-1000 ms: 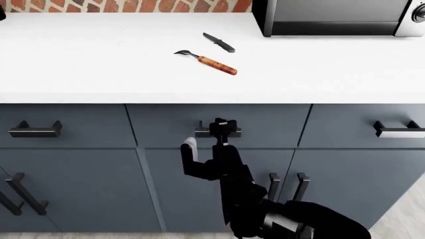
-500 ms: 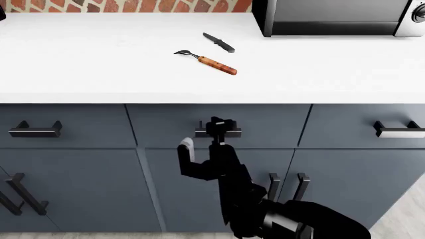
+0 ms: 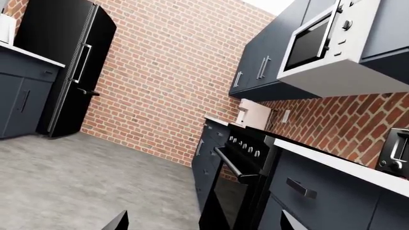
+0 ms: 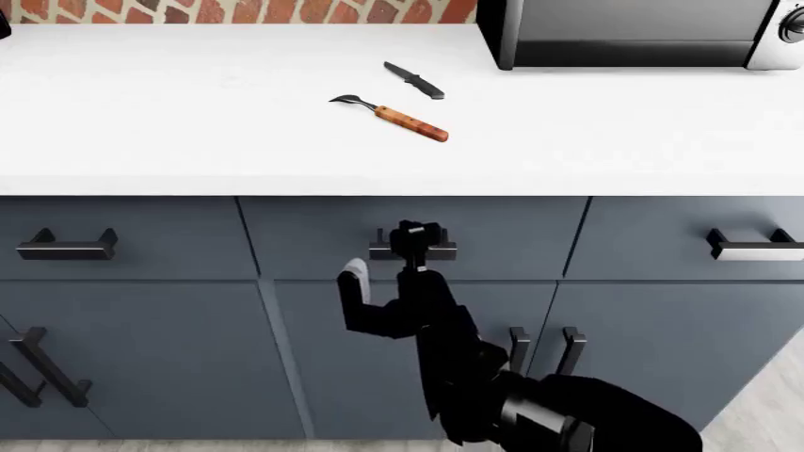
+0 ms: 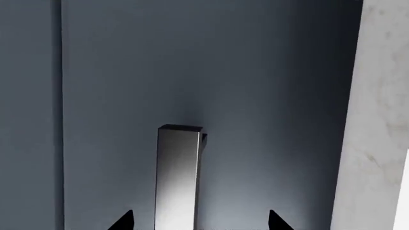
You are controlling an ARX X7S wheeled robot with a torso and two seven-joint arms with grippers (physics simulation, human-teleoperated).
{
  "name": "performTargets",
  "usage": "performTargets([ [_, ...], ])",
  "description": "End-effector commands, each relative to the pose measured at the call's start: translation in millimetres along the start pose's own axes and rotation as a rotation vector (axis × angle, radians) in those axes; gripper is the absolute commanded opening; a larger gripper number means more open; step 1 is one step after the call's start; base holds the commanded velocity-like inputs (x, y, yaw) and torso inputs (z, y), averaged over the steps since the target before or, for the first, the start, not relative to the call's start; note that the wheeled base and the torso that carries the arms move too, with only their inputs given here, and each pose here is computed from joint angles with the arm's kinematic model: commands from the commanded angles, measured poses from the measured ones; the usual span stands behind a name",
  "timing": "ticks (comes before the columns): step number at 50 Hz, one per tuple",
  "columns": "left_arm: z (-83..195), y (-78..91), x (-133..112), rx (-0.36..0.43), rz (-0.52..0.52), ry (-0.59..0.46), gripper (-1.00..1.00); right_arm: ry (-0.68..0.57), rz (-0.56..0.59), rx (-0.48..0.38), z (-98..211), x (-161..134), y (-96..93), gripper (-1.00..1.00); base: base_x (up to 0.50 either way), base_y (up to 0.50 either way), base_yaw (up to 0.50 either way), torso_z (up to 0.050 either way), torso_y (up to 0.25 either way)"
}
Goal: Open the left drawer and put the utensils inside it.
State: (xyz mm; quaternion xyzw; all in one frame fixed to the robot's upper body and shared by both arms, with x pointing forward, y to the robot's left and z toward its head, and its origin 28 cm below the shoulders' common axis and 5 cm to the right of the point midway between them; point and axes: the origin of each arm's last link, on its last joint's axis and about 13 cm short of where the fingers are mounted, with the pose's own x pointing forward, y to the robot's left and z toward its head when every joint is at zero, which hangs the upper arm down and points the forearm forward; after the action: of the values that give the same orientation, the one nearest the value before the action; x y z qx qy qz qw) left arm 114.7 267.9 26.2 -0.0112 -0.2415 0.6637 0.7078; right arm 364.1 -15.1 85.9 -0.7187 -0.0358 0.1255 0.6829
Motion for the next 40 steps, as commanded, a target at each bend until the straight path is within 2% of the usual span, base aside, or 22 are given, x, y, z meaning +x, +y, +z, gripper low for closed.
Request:
performTargets([
  [1,0,-0.4,0,-0.001,-0.001,0.001,1.0,0.012,0.004,-0.006,-2,1,-0.4,1.0,0.0,0.0,0.0,0.0,0.0],
  [24,-3,-0.3,0,0.011,0.005,0.014,1.0,0.055,0.025,-0.017,-8,4,-10.3,1.0,0.0,0.0,0.0,0.0,0.0],
  [40,-6,-0.6,0,0.015,0.009,0.025,1.0,0.024,0.047,-0.066,2,0,-12.5,1.0,0.0,0.0,0.0,0.0,0.0],
])
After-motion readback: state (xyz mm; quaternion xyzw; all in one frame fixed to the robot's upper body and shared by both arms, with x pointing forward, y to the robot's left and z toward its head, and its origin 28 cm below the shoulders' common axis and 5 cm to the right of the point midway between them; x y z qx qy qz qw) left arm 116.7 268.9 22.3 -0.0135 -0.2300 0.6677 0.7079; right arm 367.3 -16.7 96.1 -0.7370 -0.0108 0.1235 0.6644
